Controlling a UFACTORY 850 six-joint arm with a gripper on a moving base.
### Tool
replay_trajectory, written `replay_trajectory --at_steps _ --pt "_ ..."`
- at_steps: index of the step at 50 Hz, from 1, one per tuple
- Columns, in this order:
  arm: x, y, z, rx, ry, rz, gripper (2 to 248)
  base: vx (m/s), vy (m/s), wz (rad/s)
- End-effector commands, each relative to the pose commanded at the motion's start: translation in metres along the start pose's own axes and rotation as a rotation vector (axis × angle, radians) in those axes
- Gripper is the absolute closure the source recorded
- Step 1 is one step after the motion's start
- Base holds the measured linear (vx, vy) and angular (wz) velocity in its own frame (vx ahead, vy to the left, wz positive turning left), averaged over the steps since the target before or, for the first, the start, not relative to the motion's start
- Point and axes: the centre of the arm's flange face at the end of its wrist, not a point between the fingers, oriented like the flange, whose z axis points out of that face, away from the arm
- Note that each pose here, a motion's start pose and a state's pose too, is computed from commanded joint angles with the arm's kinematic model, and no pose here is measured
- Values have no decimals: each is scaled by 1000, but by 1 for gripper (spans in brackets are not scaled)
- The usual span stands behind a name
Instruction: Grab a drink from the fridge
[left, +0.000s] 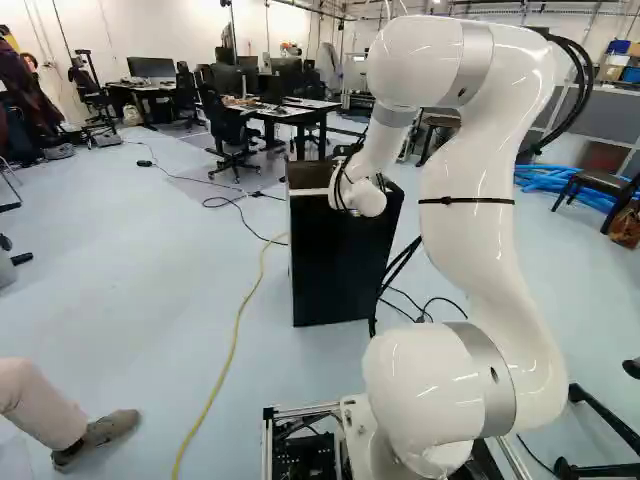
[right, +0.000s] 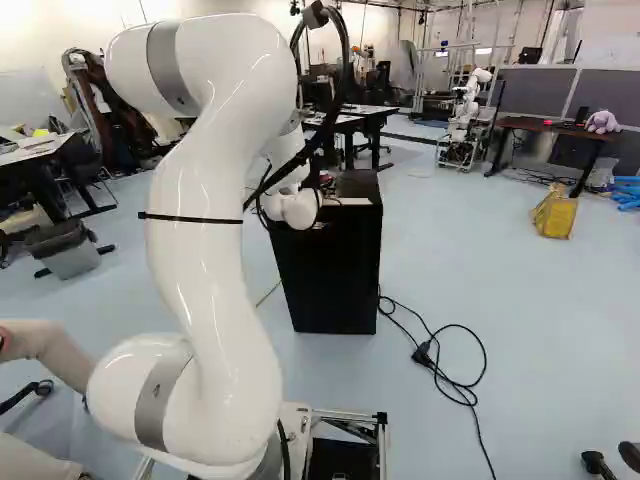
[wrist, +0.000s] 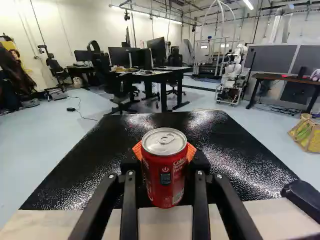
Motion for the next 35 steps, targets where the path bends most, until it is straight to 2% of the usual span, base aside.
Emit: replay_trajectory --at_steps 35 --pt "37 -1 -5 2 63 -4 152 0 0 0"
